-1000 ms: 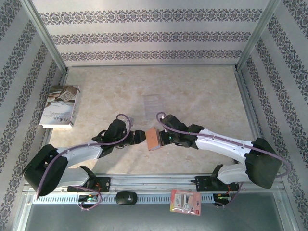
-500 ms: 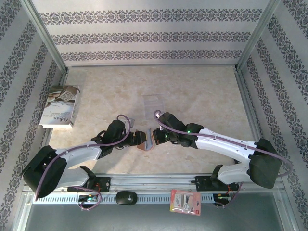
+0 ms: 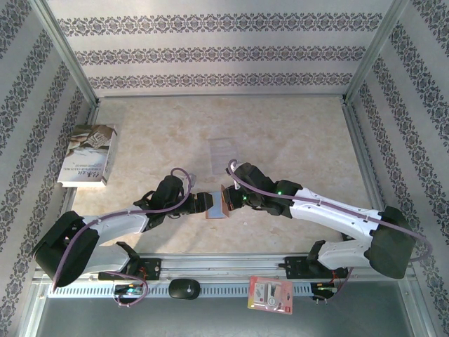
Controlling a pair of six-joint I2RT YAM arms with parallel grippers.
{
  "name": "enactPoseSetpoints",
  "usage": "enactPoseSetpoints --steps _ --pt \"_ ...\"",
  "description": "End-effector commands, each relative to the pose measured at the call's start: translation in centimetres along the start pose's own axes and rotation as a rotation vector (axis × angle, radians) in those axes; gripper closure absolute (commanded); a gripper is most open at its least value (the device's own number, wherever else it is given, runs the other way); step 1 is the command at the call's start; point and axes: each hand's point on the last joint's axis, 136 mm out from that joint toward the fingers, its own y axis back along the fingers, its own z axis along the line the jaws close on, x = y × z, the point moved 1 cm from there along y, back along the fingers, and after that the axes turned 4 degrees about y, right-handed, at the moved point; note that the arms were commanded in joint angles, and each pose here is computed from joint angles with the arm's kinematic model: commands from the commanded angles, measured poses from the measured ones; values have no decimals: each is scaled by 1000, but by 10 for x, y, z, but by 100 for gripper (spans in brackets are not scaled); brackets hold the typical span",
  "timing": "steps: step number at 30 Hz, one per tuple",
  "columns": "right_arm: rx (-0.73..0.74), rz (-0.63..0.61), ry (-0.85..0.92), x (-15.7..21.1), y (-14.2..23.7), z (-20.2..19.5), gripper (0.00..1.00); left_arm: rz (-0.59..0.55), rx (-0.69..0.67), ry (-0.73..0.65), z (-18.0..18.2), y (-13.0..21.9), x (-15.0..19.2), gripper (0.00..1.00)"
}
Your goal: Take the credit cards out of the card holder
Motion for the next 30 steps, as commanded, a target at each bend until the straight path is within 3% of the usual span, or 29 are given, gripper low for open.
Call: enactPoseSetpoints --steps 1,6,14,30 --pt "2 -5 19 3 0 0 100 1 31 -26 -7 -2 -2 33" --pt "113 7 -28 13 -1 -29 100 -1 -5 -19 0 -1 -1 33" --pt "341 156 -124 60 -23 -96 100 9 -105 -84 3 0 -7 33" --pt "469 235 -123 83 -49 -130 100 83 -321 -150 36 -12 3 52"
